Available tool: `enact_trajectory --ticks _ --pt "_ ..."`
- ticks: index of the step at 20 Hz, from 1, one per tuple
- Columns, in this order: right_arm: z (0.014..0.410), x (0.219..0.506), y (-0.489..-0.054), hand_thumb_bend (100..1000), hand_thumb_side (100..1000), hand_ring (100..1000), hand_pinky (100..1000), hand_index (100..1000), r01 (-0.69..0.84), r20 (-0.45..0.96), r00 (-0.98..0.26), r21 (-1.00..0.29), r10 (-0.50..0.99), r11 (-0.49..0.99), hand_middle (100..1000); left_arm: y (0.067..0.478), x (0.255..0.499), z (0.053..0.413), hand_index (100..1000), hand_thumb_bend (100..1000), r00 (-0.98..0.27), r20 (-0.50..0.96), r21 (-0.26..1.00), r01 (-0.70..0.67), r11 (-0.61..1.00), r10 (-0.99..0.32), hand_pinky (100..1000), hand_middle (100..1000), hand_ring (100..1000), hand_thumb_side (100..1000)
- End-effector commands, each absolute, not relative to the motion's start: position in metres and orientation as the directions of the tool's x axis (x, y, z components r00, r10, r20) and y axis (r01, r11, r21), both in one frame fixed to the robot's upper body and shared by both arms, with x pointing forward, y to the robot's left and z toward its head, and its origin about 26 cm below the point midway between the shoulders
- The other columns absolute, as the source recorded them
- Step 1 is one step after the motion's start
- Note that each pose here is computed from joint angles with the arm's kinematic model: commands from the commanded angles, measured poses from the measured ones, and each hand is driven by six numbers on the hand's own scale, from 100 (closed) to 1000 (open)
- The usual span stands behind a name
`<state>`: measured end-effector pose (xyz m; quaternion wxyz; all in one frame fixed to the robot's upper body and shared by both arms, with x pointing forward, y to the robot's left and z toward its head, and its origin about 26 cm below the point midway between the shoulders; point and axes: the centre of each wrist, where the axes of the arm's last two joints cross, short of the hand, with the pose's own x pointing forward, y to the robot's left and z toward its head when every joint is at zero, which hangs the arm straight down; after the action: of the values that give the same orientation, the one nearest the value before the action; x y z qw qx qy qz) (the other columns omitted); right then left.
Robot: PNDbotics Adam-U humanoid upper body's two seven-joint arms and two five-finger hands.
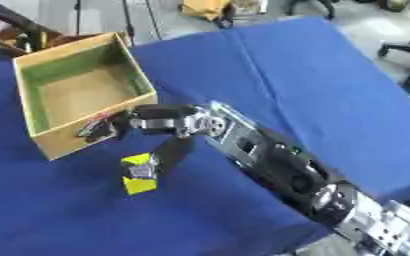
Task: Pick up objects on the table and place them in the box.
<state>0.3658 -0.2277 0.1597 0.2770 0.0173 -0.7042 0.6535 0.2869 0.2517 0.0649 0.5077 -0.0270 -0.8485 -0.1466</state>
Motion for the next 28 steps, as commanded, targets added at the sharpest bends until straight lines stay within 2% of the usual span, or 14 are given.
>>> enact_trajectory --ticks 1,11,12,13,18,24,28 --pt "0.163 0.370 -0.229 142 589 1000 795 952 -0.341 0.363 -0.864 -0.932 0.349 0.126 884 0.251 0.287 0.071 587 275 -0.504 0.858 0.227 0.201 0.953 -0.098 451 408 754 868" --pt "0.148 0.376 -0.232 175 543 998 785 953 -0.240 0.245 -0.899 -0.969 0.364 0.059 878 0.251 0.287 0.071 588 275 -0.503 0.859 0.227 0.201 0.953 -0.099 451 408 755 868" --pt "0.146 0.377 -0.233 186 507 996 783 953 -0.233 0.236 -0.900 -0.971 0.367 0.053 877 0.251 0.287 0.071 587 276 -0.503 0.859 0.227 0.201 0.953 -0.099 451 408 755 869" --pt "0.143 0.378 -0.233 176 540 996 783 953 -0.226 0.227 -0.900 -0.973 0.371 0.047 877 0.251 0.287 0.071 587 276 -0.503 0.859 0.227 0.201 0.953 -0.099 451 408 755 868" --pt "0.131 0.381 -0.236 176 529 985 776 952 -0.196 0.190 -0.900 -0.980 0.393 0.024 874 0.251 0.287 0.071 587 275 -0.503 0.859 0.227 0.201 0.953 -0.099 451 408 755 868" --pt "0.119 0.383 -0.239 170 507 941 754 950 -0.167 0.154 -0.898 -0.986 0.412 0.005 865 0.251 0.287 0.071 588 276 -0.503 0.858 0.228 0.201 0.953 -0.099 452 408 755 867" --pt "0.115 0.384 -0.241 151 474 877 719 948 -0.151 0.138 -0.897 -0.988 0.419 0.002 852 0.251 0.288 0.071 588 277 -0.504 0.858 0.228 0.202 0.953 -0.099 452 408 755 867"
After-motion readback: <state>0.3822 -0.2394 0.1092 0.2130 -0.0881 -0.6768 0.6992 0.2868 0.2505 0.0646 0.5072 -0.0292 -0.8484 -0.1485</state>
